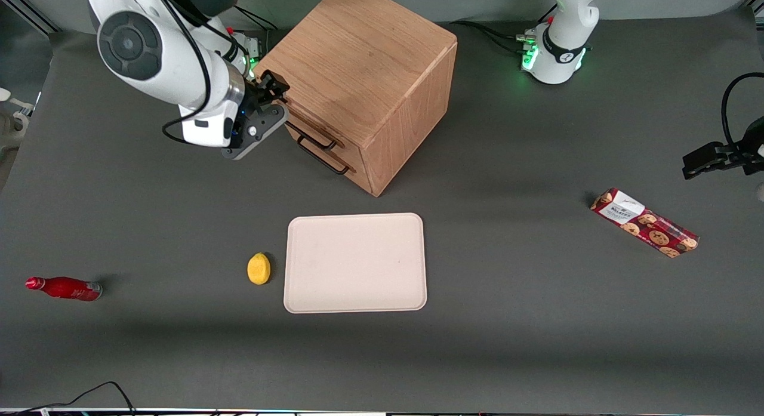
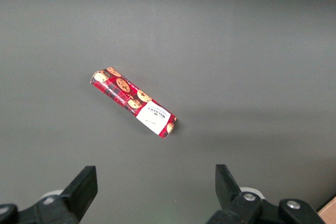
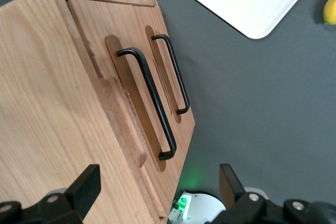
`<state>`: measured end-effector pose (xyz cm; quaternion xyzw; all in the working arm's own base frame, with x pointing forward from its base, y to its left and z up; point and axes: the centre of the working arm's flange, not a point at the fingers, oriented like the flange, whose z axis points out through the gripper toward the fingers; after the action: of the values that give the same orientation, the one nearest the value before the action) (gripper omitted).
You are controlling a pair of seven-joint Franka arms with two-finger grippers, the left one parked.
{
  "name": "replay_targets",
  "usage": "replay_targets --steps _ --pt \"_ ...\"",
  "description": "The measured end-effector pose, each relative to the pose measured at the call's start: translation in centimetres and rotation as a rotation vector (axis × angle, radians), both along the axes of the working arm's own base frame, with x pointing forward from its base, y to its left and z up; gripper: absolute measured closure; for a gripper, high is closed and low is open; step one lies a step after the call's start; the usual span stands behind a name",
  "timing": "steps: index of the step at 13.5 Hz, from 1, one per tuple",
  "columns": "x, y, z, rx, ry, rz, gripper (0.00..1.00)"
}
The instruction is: Open upper drawer
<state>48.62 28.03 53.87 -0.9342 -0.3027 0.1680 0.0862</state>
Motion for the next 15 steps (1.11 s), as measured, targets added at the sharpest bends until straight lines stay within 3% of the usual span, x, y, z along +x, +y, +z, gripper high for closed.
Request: replay_targets --steps 9,12,15 --pt "2.1 0.2 -8.9 0.006 0.012 0.01 0.0" --pt "1.3 0.6 -11.0 0.069 0.067 0.013 0.0" --pt "1.0 0.5 -12.3 0.076 0.087 0.02 0.0"
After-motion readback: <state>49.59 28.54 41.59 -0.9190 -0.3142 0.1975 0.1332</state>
